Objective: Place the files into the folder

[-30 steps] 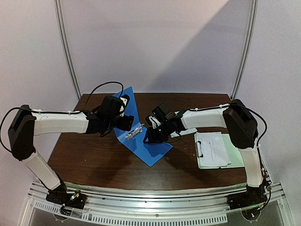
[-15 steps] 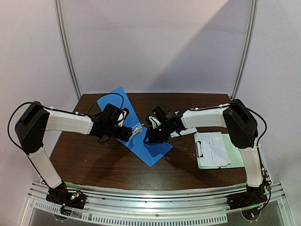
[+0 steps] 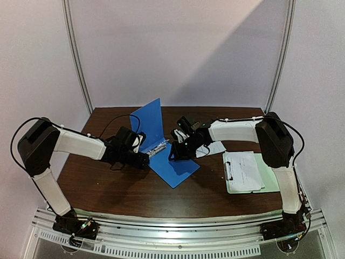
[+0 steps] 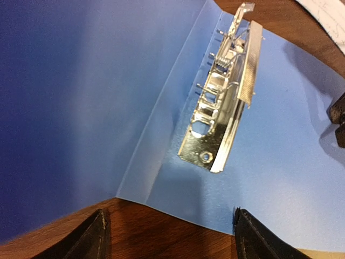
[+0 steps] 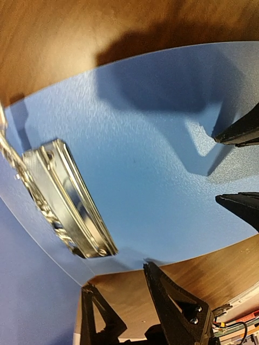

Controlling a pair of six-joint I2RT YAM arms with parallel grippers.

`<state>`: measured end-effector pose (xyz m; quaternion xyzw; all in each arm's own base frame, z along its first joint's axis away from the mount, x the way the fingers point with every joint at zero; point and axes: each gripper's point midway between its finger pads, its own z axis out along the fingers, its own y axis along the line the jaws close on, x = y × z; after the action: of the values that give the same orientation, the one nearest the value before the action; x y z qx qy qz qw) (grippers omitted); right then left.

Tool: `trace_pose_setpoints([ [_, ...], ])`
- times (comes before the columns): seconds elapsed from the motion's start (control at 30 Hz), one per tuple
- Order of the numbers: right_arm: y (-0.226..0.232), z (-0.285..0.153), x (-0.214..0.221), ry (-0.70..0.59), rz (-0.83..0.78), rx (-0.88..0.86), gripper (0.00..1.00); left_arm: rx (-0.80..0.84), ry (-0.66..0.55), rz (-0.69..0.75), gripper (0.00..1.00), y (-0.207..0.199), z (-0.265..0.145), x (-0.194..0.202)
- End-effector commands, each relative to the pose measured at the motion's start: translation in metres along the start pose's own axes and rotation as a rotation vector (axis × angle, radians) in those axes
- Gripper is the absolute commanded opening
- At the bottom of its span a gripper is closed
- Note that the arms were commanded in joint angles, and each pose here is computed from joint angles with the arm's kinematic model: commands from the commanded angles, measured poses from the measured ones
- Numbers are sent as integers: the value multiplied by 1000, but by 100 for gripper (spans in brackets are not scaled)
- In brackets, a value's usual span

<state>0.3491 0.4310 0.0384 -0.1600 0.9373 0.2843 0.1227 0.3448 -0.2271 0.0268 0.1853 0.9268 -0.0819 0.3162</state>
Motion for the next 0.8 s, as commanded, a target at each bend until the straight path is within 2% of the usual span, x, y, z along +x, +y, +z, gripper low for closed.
trace_pose_setpoints([
  [0.0,-52,18,29,118,58,148,30,10,76,-35,78,6,9,24],
  [0.17,-42,8,19,96,53,109,30,34,34,-39,75,0,-2,17],
  [0.37,-19,-9,1,52,54,16,30,60,-89,-38,79,-3,-32,1],
  [0.63,8,-20,-12,35,61,-86,30,30,-362,-77,89,11,-94,-33],
  [0.77,15,-28,-14,28,60,-103,31,28,-463,-84,92,15,-110,-49],
])
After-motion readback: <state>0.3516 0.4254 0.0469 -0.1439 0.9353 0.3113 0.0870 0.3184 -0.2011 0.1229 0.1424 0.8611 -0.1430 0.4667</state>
